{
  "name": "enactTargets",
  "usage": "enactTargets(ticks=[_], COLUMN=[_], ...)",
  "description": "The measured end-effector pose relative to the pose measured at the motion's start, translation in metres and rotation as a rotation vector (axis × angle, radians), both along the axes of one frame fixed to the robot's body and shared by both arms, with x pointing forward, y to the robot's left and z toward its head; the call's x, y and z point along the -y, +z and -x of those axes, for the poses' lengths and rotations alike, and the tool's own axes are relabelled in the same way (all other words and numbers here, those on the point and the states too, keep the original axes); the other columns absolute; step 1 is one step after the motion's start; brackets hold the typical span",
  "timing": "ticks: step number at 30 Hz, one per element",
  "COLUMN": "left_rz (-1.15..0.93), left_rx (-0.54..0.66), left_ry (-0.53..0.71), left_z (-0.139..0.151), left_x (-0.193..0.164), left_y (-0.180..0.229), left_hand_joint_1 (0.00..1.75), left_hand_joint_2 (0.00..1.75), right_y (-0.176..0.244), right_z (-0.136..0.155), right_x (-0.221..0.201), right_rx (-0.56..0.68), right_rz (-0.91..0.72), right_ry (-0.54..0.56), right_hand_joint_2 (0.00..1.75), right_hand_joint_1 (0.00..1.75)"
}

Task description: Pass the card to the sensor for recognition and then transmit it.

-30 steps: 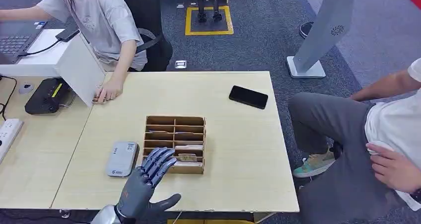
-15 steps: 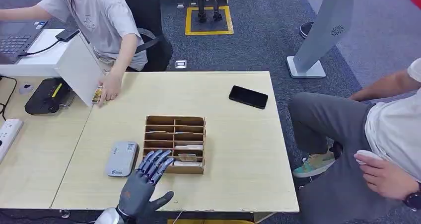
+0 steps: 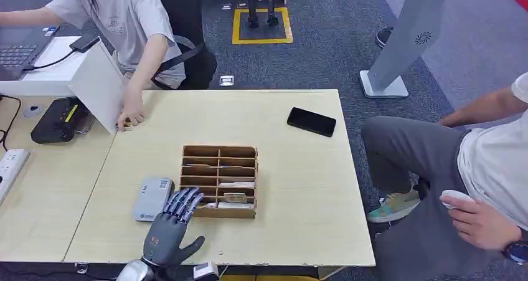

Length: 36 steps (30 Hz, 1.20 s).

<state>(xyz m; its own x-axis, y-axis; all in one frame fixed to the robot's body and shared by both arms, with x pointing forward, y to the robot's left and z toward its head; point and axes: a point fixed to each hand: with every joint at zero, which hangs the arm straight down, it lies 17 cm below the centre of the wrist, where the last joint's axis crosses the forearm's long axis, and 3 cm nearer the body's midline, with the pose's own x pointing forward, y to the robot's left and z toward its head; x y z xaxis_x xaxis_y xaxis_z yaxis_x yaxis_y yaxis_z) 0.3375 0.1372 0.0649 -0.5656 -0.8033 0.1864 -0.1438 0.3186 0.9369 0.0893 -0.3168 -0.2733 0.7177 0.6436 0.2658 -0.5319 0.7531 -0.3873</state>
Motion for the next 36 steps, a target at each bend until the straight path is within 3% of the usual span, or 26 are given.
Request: enactTargets(ticks=[10, 36], left_rz=[0.013, 0.046], left_rx=[0.006, 0.035], left_ry=[0.076, 0.09], left_z=[-0.015, -0.02], left_x=[-0.011, -0.01], left_y=[0.002, 0.012], left_hand_joint_1=[0.0, 0.0], left_hand_joint_2=[1.75, 1.75], right_y=[0.0, -0.001], right_z=[0.001, 0.002], right_x=[-0.001, -0.003], right_rx=[-0.003, -0.008], right_rz=[0.001, -0.002], right_ry=[-0.01, -0.015], right_hand_joint_2=[0.0, 0.0], right_hand_joint_1=[0.0, 0.0])
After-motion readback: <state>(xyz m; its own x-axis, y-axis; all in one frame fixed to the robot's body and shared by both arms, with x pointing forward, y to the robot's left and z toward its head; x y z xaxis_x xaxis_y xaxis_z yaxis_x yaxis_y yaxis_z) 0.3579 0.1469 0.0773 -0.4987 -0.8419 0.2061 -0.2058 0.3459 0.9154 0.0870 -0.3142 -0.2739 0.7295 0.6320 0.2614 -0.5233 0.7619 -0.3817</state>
